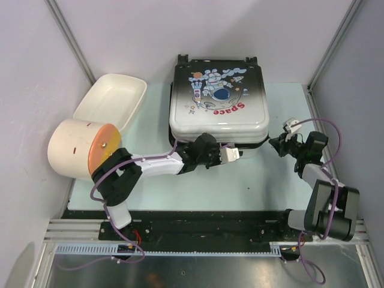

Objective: Open, take out, and arrange the luggage

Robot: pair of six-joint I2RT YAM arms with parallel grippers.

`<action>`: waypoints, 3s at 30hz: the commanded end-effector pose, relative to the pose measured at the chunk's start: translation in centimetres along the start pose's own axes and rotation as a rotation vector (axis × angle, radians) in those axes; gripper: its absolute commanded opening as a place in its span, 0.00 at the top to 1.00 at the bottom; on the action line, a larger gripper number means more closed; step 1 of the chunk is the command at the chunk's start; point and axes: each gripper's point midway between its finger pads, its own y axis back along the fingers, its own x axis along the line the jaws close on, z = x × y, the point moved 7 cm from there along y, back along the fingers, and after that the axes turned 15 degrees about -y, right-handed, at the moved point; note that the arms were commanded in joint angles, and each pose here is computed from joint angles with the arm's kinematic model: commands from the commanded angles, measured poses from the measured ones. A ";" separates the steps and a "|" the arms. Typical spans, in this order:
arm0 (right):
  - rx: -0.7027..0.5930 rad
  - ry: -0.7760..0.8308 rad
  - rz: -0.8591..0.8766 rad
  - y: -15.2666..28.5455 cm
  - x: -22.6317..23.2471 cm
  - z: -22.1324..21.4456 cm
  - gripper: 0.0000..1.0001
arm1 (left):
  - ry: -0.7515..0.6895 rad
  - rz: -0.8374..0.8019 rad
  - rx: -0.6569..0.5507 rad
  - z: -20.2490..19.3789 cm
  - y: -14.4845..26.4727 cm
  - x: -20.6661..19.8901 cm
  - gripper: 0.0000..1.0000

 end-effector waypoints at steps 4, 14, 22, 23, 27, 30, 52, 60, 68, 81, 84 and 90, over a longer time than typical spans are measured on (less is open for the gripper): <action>-0.218 0.167 -0.152 -2.7 -4.9 7.6 1.00 | -0.042 -0.256 0.739 -15.3 5.2 -4.9 1.00; -0.247 0.174 -0.100 -8.1 -7.8 9.3 1.00 | -0.073 -0.266 0.735 -15.5 5.0 -4.5 1.00; -0.293 0.154 -0.049 -11.4 -8.6 10.8 1.00 | -0.057 -0.246 0.728 -15.0 4.9 -3.8 1.00; -0.290 0.152 -0.045 -11.4 -8.5 10.8 1.00 | -0.039 -0.242 0.697 -14.4 4.9 -3.4 0.96; -0.253 0.128 -0.071 -10.6 -8.9 10.6 0.92 | 0.025 -0.158 0.513 -9.2 6.1 0.1 0.49; -0.244 0.096 -0.094 -9.2 -9.2 11.1 0.62 | 0.067 -0.069 0.251 -2.1 8.6 4.3 0.19; 0.141 -0.060 -0.001 0.3 5.3 11.3 0.18 | 0.955 0.399 -0.187 -6.7 23.0 24.6 0.01; 0.268 -0.032 0.151 0.0 10.6 9.5 0.21 | 1.139 0.169 -0.207 -10.8 16.5 23.9 0.07; 0.235 0.026 0.109 1.4 10.5 10.3 0.19 | 1.049 -0.166 -0.248 -2.8 9.7 16.8 0.13; 0.191 0.084 0.081 3.7 10.7 11.3 0.18 | 1.124 -0.163 -0.335 1.6 9.3 14.5 0.07; 0.179 0.088 0.089 3.4 11.0 11.5 0.19 | 1.173 -0.028 -0.360 0.4 12.1 16.1 0.05; 0.156 0.063 0.098 2.8 11.3 11.9 0.18 | 1.312 0.242 -0.312 -3.0 16.2 16.4 0.00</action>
